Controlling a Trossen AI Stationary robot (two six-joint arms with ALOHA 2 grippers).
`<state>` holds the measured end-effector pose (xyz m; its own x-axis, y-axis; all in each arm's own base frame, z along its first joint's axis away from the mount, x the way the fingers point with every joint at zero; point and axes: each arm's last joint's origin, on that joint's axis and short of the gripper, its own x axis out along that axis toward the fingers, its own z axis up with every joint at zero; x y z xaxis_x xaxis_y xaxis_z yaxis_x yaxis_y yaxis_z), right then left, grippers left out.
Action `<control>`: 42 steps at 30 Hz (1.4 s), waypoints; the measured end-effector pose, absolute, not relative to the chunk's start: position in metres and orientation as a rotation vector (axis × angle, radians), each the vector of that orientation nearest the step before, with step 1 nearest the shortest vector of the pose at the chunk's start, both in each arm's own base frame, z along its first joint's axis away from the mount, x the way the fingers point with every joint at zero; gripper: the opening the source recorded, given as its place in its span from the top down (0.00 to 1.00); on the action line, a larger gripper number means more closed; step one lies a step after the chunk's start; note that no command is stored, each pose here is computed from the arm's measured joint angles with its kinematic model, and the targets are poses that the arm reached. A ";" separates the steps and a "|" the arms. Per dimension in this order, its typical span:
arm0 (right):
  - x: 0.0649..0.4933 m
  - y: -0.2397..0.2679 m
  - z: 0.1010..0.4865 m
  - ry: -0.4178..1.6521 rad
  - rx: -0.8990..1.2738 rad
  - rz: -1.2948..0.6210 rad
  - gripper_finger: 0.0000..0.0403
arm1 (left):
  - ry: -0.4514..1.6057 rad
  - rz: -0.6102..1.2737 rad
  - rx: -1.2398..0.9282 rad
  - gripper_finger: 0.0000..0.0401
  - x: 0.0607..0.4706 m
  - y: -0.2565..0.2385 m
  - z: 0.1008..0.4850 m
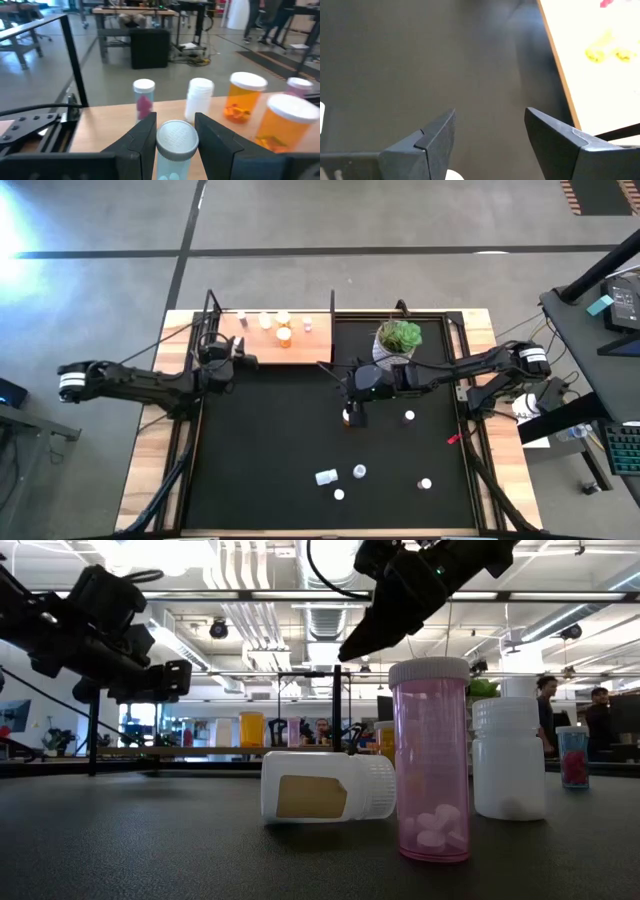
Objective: Pick and place medicine bottles onto shelf by color
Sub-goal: Put the left blue pill bottle on the shelf aligned with the other blue pill bottle
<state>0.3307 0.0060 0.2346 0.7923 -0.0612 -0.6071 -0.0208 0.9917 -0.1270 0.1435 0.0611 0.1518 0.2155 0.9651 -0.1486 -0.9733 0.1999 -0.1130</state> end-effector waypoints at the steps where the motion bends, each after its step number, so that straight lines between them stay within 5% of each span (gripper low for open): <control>1: 0.331 0.006 0.236 0.648 -0.135 -0.020 0.43 | 0.049 1.367 -0.197 0.73 0.144 0.063 0.150; 21: 0.329 0.006 0.250 0.567 -0.158 -0.017 0.43 | 0.054 1.479 -0.144 0.73 0.156 0.080 0.141; 42: 0.330 0.006 0.248 0.580 -0.141 -0.021 0.43 | 0.015 1.048 -0.346 0.73 0.170 0.030 0.146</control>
